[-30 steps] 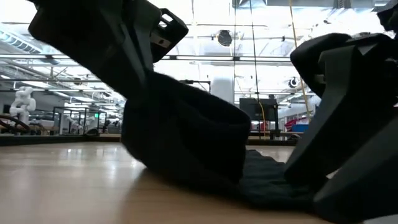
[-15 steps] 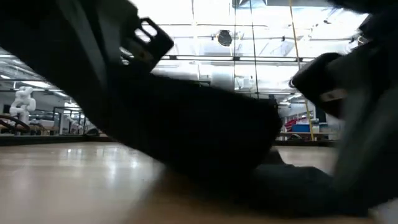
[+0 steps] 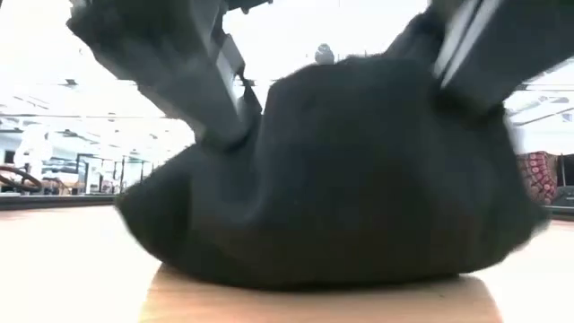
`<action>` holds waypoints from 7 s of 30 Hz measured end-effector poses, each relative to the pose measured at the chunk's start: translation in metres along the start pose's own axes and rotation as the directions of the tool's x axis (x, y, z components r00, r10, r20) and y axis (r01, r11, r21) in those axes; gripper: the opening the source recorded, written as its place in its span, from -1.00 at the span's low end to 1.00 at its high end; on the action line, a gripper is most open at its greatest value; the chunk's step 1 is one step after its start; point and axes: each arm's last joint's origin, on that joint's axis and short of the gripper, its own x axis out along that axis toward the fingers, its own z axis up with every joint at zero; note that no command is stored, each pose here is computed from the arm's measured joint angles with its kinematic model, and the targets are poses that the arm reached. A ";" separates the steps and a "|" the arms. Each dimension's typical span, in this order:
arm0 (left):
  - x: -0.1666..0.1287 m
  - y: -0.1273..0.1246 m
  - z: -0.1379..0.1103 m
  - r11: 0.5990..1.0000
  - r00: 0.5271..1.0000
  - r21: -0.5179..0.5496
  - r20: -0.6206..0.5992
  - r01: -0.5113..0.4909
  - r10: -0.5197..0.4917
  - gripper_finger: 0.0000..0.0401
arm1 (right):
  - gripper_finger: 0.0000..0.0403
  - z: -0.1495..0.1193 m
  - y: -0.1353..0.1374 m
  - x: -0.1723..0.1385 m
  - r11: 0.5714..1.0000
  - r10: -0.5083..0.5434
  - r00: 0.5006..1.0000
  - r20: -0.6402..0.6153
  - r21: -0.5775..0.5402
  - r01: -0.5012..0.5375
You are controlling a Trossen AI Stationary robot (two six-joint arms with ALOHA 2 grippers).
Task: Roll napkin
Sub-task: Roll the black napkin
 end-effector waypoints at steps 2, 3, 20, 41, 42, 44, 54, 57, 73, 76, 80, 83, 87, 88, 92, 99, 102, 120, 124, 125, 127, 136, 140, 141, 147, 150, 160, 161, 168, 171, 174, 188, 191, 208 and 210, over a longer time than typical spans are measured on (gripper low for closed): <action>0.001 0.011 -0.004 1.000 1.000 -0.031 -0.029 0.005 -0.006 -0.97 | -0.99 0.002 -0.008 0.002 1.000 -0.025 1.000 -0.018 0.009 0.026; 0.001 0.016 -0.006 0.999 0.999 -0.039 -0.037 0.007 -0.008 -0.97 | -0.99 0.002 -0.012 0.002 0.999 -0.036 0.999 -0.024 0.016 0.037; 0.002 0.061 -0.029 0.990 0.997 -0.140 -0.081 -0.021 0.010 -0.97 | -0.99 0.009 -0.059 0.006 0.972 -0.213 0.969 -0.124 0.076 0.224; 0.001 0.072 -0.027 0.955 0.997 -0.296 -0.080 -0.022 -0.002 -0.97 | -0.44 -0.001 -0.048 -0.005 0.916 -0.375 0.922 -0.099 0.116 0.385; 0.001 0.072 -0.026 0.949 0.997 -0.313 -0.078 -0.024 -0.001 -0.97 | -0.39 0.000 -0.044 -0.008 0.921 -0.365 0.927 -0.090 0.110 0.373; 0.001 0.072 -0.026 0.943 0.997 -0.332 -0.074 -0.033 0.009 -0.97 | -0.31 -0.001 -0.034 -0.011 0.935 -0.342 0.937 -0.065 0.075 0.347; 0.001 0.073 -0.025 0.929 0.998 -0.368 -0.065 -0.042 0.020 -0.97 | -0.24 -0.046 0.027 0.010 0.895 -0.394 0.906 0.152 -0.159 0.416; 0.001 0.073 -0.025 0.929 0.998 -0.369 -0.065 -0.044 0.021 -0.97 | -0.19 -0.052 0.029 0.020 0.875 -0.432 0.877 0.211 -0.136 0.464; 0.001 0.072 -0.026 0.931 0.997 -0.361 -0.067 -0.054 0.032 -0.97 | 0.09 -0.069 -0.023 0.051 0.898 -0.406 0.851 0.334 -0.028 0.439; 0.001 0.072 -0.025 0.932 0.997 -0.357 -0.057 -0.066 0.049 -0.95 | 0.05 -0.079 -0.033 0.051 0.924 -0.370 0.868 0.332 0.038 0.380; 0.001 0.072 -0.024 0.941 0.997 -0.331 -0.040 -0.075 0.066 -0.83 | 0.05 -0.083 -0.037 0.050 0.931 -0.361 0.871 0.332 0.076 0.357; -0.003 0.070 -0.021 0.955 0.998 -0.289 -0.035 -0.067 0.059 -0.66 | 0.06 -0.083 -0.037 0.050 0.931 -0.362 0.872 0.331 0.085 0.354; -0.023 0.063 -0.015 0.973 0.997 -0.223 -0.049 -0.066 0.057 -0.37 | 0.05 -0.082 -0.039 0.051 0.935 -0.355 0.878 0.322 0.115 0.336; -0.030 0.061 -0.014 0.975 0.996 -0.210 -0.069 -0.075 0.062 -0.30 | 0.05 -0.082 -0.040 0.051 0.935 -0.354 0.878 0.321 0.119 0.334; -0.063 0.054 -0.010 0.984 0.991 -0.151 -0.108 -0.095 0.079 -0.09 | 0.05 -0.082 -0.040 0.051 0.935 -0.354 0.878 0.322 0.122 0.332; -0.059 0.002 -0.011 0.961 0.968 0.144 0.122 -0.236 0.219 -0.03 | 0.05 -0.082 -0.039 0.051 0.936 -0.350 0.879 0.324 0.141 0.321; -0.030 -0.014 -0.037 0.889 0.934 0.289 0.128 -0.356 0.333 -0.03 | 0.05 -0.082 -0.039 0.051 0.939 -0.343 0.882 0.324 0.142 0.313; 0.024 -0.020 -0.065 0.817 0.908 0.398 0.206 -0.418 0.364 0.07 | 0.05 -0.080 -0.039 0.052 0.950 -0.305 0.897 0.319 0.164 0.264; 0.023 -0.020 -0.061 0.829 0.910 0.380 0.231 -0.410 0.344 0.35 | 0.05 -0.080 -0.039 0.052 0.951 -0.304 0.898 0.318 0.163 0.264; 0.023 -0.019 -0.061 0.826 0.907 0.379 0.227 -0.417 0.354 0.43 | 0.05 -0.080 -0.039 0.052 0.951 -0.304 0.898 0.318 0.162 0.264; 0.023 -0.017 -0.061 0.824 0.904 0.373 0.222 -0.426 0.366 0.56 | 0.05 -0.080 -0.039 0.052 0.951 -0.303 0.898 0.317 0.162 0.264; 0.024 0.005 -0.063 0.892 0.934 0.280 0.139 -0.356 0.329 0.39 | 0.05 -0.080 -0.039 0.052 0.952 -0.301 0.900 0.316 0.161 0.262; 0.024 0.013 -0.064 0.919 0.947 0.231 0.111 -0.319 0.301 0.25 | 0.05 -0.080 -0.038 0.052 0.952 -0.298 0.899 0.320 0.162 0.258; 0.024 0.014 -0.064 0.923 0.948 0.222 0.107 -0.315 0.298 0.22 | 0.05 -0.078 -0.038 0.051 0.953 -0.298 0.899 0.321 0.158 0.260; 0.024 0.015 -0.065 0.925 0.950 0.218 0.097 -0.311 0.297 -0.07 | 0.13 -0.060 -0.030 0.036 0.962 -0.274 0.906 0.322 0.098 0.255; 0.024 0.014 -0.066 0.924 0.949 0.218 0.094 -0.314 0.300 -0.31 | 0.24 -0.051 -0.023 0.020 0.958 -0.282 0.910 0.303 0.039 0.283; 0.024 0.013 -0.066 0.952 0.956 0.100 0.090 -0.288 0.279 -0.94 | 0.50 -0.095 0.025 -0.001 0.931 -0.283 0.916 0.285 -0.146 0.333; 0.025 0.012 -0.066 0.959 0.960 0.083 0.091 -0.273 0.265 -0.92 | 0.50 -0.099 0.027 0.001 0.927 -0.292 0.910 0.293 -0.145 0.345; 0.025 0.007 -0.066 0.977 0.973 0.006 0.095 -0.213 0.212 -0.81 | 0.49 -0.094 0.022 0.013 0.890 -0.344 0.856 0.386 -0.157 0.428; 0.025 0.005 -0.066 0.979 0.974 -0.002 0.096 -0.205 0.204 -0.87 | 0.49 -0.088 0.011 0.017 0.882 -0.362 0.858 0.365 -0.163 0.442; 0.025 0.003 -0.067 0.980 0.975 -0.020 0.093 -0.198 0.199 -0.92 | 0.48 -0.084 0.003 0.021 0.891 -0.351 0.873 0.338 -0.165 0.422; 0.025 -0.005 -0.070 0.987 0.985 -0.074 0.082 -0.143 0.149 -0.90 | -0.03 -0.092 -0.001 0.040 0.930 -0.264 0.917 0.298 -0.174 0.324; 0.025 -0.006 -0.070 0.988 0.989 -0.091 0.074 -0.121 0.127 -0.90 | -0.14 -0.091 -0.003 0.043 0.941 -0.260 0.914 0.311 -0.131 0.312; 0.004 -0.014 -0.072 0.989 0.989 -0.050 -0.038 -0.141 0.140 -0.50 | -0.93 -0.067 -0.028 0.047 0.965 -0.113 0.967 0.226 0.257 0.053; -0.007 -0.016 -0.073 0.979 0.979 -0.049 -0.067 -0.197 0.193 -0.36 | -0.96 -0.064 -0.029 0.046 0.955 -0.090 0.972 0.216 0.297 0.022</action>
